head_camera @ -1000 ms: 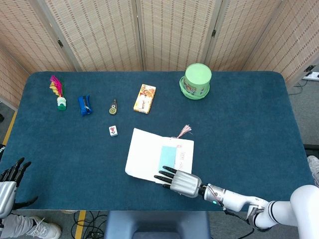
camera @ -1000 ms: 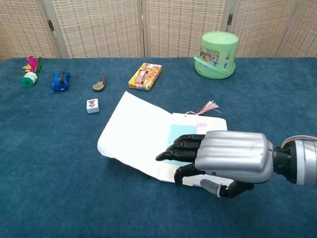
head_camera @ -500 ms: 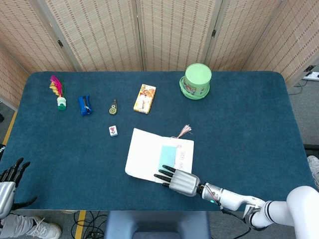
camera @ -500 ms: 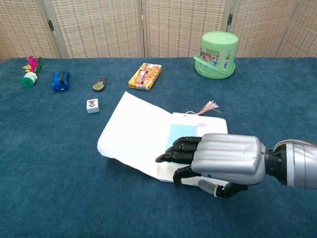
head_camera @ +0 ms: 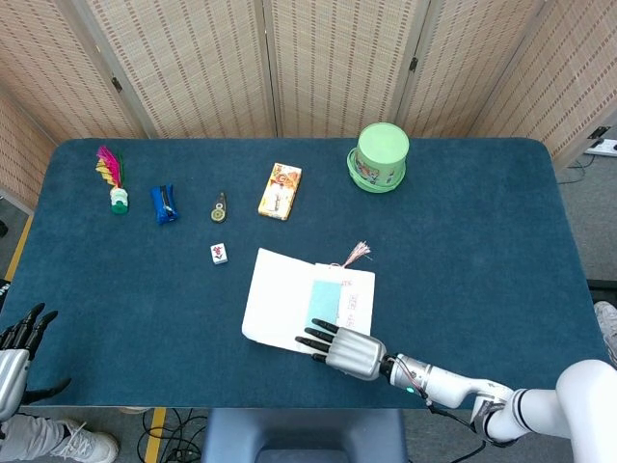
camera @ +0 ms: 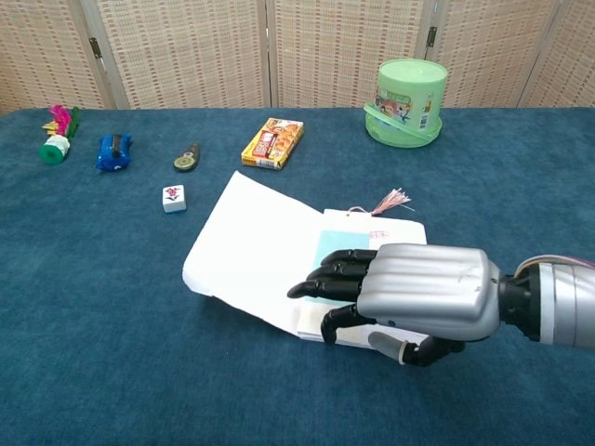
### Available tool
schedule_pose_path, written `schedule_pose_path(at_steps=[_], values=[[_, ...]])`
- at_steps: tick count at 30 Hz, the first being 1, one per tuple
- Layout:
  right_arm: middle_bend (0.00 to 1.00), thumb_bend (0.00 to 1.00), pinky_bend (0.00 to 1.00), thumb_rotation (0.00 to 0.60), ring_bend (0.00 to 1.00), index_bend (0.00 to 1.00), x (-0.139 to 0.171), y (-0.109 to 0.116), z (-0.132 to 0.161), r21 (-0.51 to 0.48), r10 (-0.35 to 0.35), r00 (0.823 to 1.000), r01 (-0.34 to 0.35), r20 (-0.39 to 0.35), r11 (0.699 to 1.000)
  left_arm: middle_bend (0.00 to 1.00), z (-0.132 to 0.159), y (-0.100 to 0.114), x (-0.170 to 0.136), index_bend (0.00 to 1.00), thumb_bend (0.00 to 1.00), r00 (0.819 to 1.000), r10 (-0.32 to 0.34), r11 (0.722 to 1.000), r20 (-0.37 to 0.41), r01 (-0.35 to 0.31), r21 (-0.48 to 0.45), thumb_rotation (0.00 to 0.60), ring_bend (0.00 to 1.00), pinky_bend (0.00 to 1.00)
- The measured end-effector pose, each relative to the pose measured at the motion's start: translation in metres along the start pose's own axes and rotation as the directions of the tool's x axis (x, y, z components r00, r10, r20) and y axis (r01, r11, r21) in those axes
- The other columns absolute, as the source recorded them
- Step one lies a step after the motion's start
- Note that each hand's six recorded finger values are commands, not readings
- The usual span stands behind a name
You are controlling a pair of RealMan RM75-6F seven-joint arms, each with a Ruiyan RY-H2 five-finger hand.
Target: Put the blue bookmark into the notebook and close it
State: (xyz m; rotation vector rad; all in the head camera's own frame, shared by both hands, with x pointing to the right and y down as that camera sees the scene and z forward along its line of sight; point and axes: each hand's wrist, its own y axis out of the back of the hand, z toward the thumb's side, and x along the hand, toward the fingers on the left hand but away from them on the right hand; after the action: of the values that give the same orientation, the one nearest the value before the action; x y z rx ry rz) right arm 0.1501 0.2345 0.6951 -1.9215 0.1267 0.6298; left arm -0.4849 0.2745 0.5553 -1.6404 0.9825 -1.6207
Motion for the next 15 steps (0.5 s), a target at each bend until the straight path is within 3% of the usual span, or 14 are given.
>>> schedule_pose_path(at_steps=[4,9,13,15], values=[[0.00,0.64,0.00,0.600,0.00,0.32,0.012,0.012,-0.007,0.000,-0.035,0.999,0.035,0.029,0.999,0.03,0.004,0.003,0.008,0.11,0.11,1.000,0.016,1.000,0.023,-0.016,0.010,0.600,0.13,0.18],[0.00,0.63,0.00,0.600,0.00,0.32,0.041,0.029,-0.032,0.023,-0.079,0.985,0.077,0.150,0.997,0.03,0.012,0.007,0.024,0.11,0.11,0.996,0.042,0.999,0.077,-0.044,0.029,0.600,0.13,0.18],[0.00,0.59,0.00,0.600,0.00,0.32,0.076,0.036,-0.063,0.034,-0.086,0.950,0.080,0.301,0.996,0.03,0.020,0.007,0.042,0.11,0.11,0.989,0.064,0.997,0.132,-0.070,0.039,0.600,0.13,0.18],[0.00,0.54,0.00,0.600,0.00,0.31,0.096,0.037,-0.077,0.037,-0.080,0.922,0.072,0.379,0.997,0.03,0.027,0.005,0.056,0.11,0.11,0.983,0.070,0.996,0.172,-0.080,0.050,0.600,0.13,0.18]])
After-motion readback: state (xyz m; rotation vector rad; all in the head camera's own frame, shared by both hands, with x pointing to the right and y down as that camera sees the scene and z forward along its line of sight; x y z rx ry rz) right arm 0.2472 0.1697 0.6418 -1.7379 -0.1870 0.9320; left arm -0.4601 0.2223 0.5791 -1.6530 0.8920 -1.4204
